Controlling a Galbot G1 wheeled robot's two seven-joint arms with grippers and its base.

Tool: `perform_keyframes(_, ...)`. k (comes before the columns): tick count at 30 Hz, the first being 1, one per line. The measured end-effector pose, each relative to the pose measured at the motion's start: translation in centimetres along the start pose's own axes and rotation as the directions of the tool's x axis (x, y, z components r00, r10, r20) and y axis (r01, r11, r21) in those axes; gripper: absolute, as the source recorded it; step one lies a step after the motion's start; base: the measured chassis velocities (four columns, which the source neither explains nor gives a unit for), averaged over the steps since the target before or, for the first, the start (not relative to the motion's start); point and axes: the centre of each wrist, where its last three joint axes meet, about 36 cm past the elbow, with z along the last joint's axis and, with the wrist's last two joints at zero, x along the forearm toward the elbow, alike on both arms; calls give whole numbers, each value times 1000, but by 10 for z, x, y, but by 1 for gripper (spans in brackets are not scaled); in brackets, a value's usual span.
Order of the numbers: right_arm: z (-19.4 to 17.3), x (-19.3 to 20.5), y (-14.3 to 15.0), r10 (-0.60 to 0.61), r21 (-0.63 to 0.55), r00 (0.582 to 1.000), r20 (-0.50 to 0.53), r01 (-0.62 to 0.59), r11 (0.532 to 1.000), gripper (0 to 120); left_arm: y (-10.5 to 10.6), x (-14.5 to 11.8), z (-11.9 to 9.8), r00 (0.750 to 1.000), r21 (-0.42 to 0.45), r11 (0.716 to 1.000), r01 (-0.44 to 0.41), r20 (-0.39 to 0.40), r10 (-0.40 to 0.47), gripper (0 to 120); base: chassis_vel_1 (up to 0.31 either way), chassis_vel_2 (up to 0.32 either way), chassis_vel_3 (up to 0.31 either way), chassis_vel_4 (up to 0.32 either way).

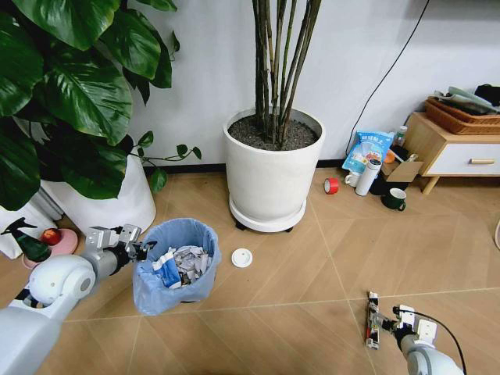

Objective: Pick up the trash bin and place the garbage on the floor into it.

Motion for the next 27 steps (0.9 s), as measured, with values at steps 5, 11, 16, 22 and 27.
perform_keyframes(5, 7, -12, 0, -2, 1, 1000, -10, 2, 1000, 97, -2, 1, -2, 1000, -7, 1000, -1, -1, 1, 0, 0, 0, 0, 0)
perform_keyframes(11, 8, -19, 3, -9, 0, 1000, -18, 9, 1000, 74, -4, 2, -1, 1000, -9, 1000, -2, -3, 2, 0, 0, 0, 0, 0)
perform_keyframes(16, 9, -22, 6, -19, 0, 1000, -23, 19, 1000, 57, -6, 3, -2, 1000, -11, 1000, -2, 0, 2, 0, 0, 0, 0, 0)
perform_keyframes(22, 11, -26, 9, -26, -3, 999, -28, 26, 1000, 34, -6, 3, -4, 1000, -12, 1000, -1, 3, 1, 0, 0, 0, 0, 0)
perform_keyframes(27, 9, -28, 11, -29, -7, 999, -25, 29, 1000, 15, -5, 4, -4, 1000, -15, 1000, 0, 4, 1, 0, 0, 0, 0, 0)
